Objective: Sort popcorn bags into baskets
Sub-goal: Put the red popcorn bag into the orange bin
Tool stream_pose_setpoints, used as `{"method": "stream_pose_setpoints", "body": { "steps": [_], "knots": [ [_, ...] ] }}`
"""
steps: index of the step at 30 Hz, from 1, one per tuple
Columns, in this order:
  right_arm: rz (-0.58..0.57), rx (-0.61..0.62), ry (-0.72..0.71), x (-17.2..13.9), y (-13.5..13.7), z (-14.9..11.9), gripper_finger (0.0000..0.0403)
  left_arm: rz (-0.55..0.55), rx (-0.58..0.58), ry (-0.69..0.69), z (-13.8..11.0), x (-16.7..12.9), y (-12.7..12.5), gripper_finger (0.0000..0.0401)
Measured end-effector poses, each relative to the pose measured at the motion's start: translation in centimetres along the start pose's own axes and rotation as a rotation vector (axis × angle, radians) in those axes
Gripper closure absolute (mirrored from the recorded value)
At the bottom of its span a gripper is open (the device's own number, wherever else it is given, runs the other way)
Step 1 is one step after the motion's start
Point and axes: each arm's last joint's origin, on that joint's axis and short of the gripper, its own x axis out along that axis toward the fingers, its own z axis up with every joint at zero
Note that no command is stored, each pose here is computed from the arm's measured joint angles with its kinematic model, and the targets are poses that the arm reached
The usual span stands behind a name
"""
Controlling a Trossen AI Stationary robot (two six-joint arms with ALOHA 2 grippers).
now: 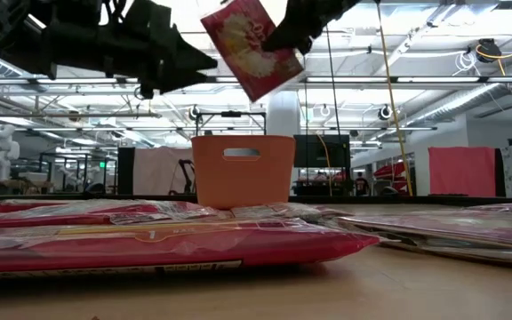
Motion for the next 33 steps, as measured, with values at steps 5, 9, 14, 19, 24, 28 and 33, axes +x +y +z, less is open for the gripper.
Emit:
{"method": "stream_pose_setpoints", "body": {
  "steps": [5,9,14,19,24,28,33],
  "knots": [
    [-0.010,-0.005,0.020,-2.0,-0.5,1.8,0.0386,-0.007,-0.036,0.052,-0.5,-0.1,-0.2,0.0146],
    [-0.017,0.000,0.025,-3.3,-0.7,3.2,0.0386,-0.028,-0.052,0.090,-0.9,-0.4,-0.7,0.0164],
    [-0.005,0.002,0.081,-3.8,-0.9,4.8,0.0385,-0.063,-0.045,0.131,-1.4,-0.8,-1.6,0.0186],
    [0.010,0.022,0.186,-2.8,-1.5,6.1,0.0385,-0.083,-0.041,0.142,-1.5,-1.1,-2.1,0.0199],
    [0.032,0.005,0.283,-1.1,-2.0,6.9,0.0385,-0.087,-0.049,0.149,-1.6,-1.2,-2.3,0.0201],
    [0.038,-0.002,0.351,-0.3,-2.9,7.0,0.0385,-0.086,-0.053,0.160,-1.7,-1.3,-2.3,0.0201],
    [0.024,-0.008,0.379,0.4,-4.5,6.4,0.0385,-0.083,-0.029,0.178,-1.9,-1.3,-2.2,0.0201]
  ]
}}
